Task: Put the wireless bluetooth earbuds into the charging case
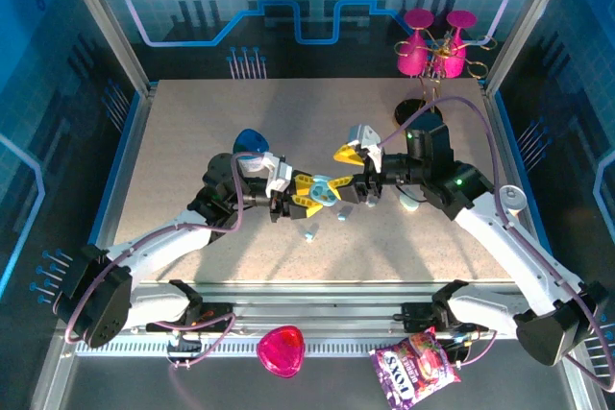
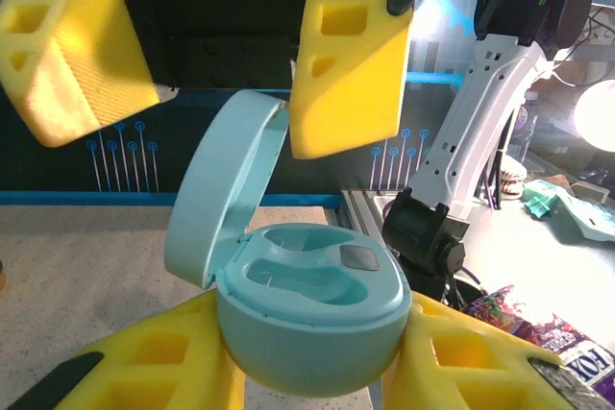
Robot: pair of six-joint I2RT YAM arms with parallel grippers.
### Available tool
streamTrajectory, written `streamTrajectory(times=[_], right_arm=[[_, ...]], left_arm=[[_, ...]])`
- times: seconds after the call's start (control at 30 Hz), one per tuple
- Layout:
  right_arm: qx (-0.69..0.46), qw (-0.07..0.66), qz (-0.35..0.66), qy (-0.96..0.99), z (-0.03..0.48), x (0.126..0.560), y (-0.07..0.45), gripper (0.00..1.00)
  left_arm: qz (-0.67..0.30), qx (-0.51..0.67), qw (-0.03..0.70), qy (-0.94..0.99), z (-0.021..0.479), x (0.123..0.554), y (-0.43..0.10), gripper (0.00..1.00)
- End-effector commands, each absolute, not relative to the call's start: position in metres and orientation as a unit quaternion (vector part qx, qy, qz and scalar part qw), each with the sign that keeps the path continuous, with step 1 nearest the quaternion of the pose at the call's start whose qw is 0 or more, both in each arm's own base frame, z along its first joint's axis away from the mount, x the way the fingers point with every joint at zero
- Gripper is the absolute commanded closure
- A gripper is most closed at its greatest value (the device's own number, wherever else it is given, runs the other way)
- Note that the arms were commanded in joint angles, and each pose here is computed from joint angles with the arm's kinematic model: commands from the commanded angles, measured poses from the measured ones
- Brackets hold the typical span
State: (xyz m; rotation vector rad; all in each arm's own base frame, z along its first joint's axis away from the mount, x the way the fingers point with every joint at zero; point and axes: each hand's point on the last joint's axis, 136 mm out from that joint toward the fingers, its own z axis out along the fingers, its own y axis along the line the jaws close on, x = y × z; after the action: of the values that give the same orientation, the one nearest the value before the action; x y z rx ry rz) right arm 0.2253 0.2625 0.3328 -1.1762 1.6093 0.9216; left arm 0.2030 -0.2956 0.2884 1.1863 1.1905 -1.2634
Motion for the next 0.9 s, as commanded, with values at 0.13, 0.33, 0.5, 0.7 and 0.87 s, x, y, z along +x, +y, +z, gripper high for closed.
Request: streamTrajectory(times=[0.13,0.33,0.5,0.7,0.87], right_arm=[[-0.474,0.496,0.377,0.622,0.355,0.213,0.254,0.18],[-0.457,0.522,0.389,0.606,0.363,0.207,0.249,0.08],[-0.341,0.560,0.386,0.649,0.356,0.246,0.226,0.08],[-0.214,0.498,0.337,0.770,0.288,0.290,0.192,0.07],[-0.134,0.404,0.304,0.852,0.221,0.305,0.182,0.07]], left_arm=[[-0.503,0.507,0.518,0.470,0.287,0.201,-0.296,0.73],[-0.485,0.480,0.551,0.481,0.286,0.220,-0.293,0.73],[-0.485,0.436,0.587,0.479,0.291,0.238,-0.277,0.73],[-0.484,0.409,0.609,0.477,0.297,0.247,-0.262,0.75],[-0.473,0.408,0.616,0.481,0.296,0.248,-0.258,0.74]])
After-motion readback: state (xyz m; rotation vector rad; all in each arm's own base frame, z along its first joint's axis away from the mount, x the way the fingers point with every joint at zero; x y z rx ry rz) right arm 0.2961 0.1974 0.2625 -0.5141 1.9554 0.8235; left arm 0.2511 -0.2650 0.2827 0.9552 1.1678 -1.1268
